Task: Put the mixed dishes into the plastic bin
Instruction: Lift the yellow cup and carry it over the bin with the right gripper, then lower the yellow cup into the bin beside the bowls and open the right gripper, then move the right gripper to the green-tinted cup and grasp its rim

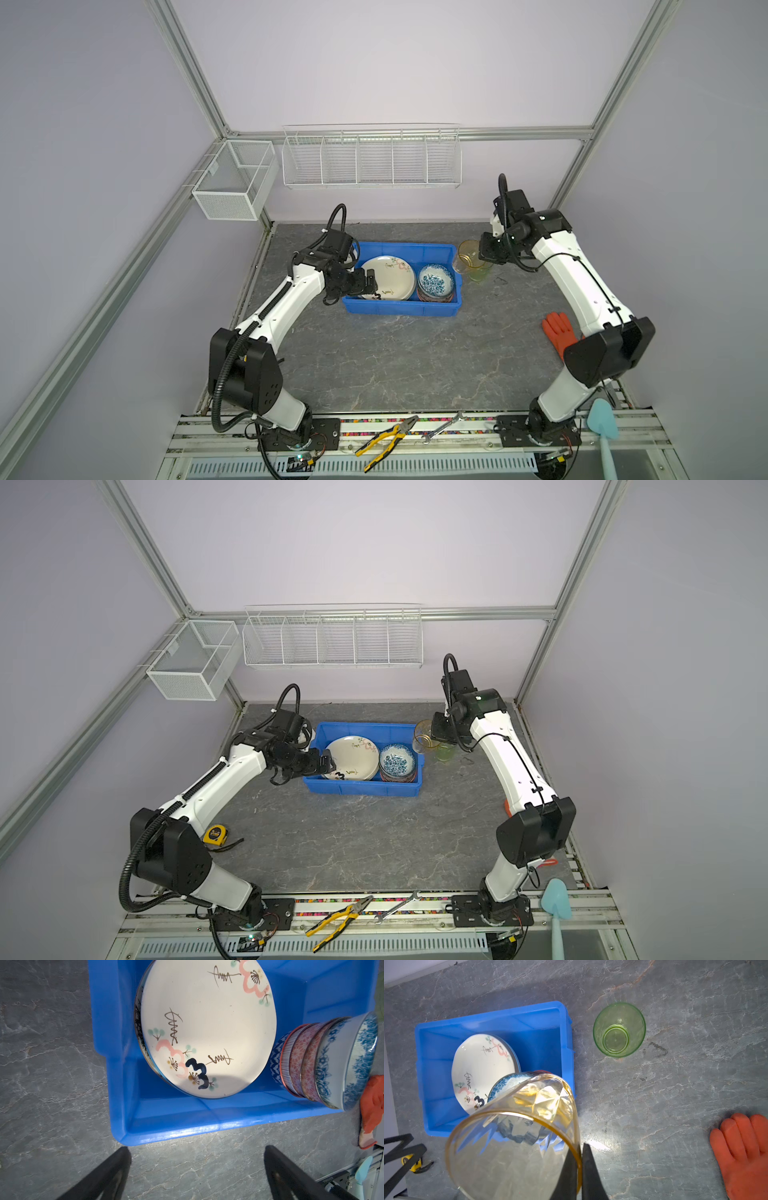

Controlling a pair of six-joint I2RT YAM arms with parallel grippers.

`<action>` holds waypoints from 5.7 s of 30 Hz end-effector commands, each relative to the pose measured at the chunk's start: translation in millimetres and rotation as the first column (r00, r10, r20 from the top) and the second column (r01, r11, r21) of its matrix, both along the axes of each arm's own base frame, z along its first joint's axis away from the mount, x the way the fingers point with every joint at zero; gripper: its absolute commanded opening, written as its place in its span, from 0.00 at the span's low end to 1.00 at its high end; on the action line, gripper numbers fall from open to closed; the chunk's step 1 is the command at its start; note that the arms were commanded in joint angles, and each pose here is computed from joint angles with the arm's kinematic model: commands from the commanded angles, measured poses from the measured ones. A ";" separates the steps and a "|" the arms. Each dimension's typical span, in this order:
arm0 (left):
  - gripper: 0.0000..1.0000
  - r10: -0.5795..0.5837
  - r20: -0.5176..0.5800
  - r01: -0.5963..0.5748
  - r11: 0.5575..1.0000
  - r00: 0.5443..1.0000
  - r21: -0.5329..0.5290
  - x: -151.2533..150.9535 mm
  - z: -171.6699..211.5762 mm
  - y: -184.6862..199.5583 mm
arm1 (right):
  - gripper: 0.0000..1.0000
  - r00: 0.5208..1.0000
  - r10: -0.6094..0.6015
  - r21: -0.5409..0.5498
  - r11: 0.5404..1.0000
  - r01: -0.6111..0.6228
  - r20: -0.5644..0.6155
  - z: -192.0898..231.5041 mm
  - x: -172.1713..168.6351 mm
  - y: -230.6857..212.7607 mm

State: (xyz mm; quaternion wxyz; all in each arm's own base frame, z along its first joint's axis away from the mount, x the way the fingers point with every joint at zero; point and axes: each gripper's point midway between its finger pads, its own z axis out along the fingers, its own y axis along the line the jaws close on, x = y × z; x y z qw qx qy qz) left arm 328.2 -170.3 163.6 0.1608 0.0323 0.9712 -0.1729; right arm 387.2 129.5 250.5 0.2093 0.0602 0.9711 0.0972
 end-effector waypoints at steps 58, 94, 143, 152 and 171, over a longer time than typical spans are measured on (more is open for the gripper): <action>1.00 0.187 0.133 -0.196 0.978 0.973 0.064 -75.3 27.5 78.7 | 0.07 0.982 0.080 -0.118 0.988 -0.101 -0.168 -140.0 94.9 73.6; 1.00 0.127 0.122 -0.112 0.986 0.984 -0.122 -38.9 38.1 35.5 | 0.35 0.992 0.106 -0.140 0.985 -0.097 0.061 -13.6 33.8 34.9; 1.00 -0.294 0.219 0.337 0.922 0.930 -0.192 32.9 56.6 -128.4 | 0.97 0.968 -0.200 -0.030 0.980 0.198 -0.149 -93.4 -27.0 -96.2; 1.00 -0.287 0.229 0.327 0.931 0.930 -0.162 31.6 54.7 -121.5 | 0.87 0.974 -0.188 -0.023 0.982 0.187 -0.128 -99.7 32.7 -93.5; 1.00 -0.230 0.215 0.257 0.961 0.949 -0.105 12.3 51.6 -82.0 | 0.61 0.967 -0.192 -0.030 0.981 0.189 -0.167 -144.5 71.5 -89.1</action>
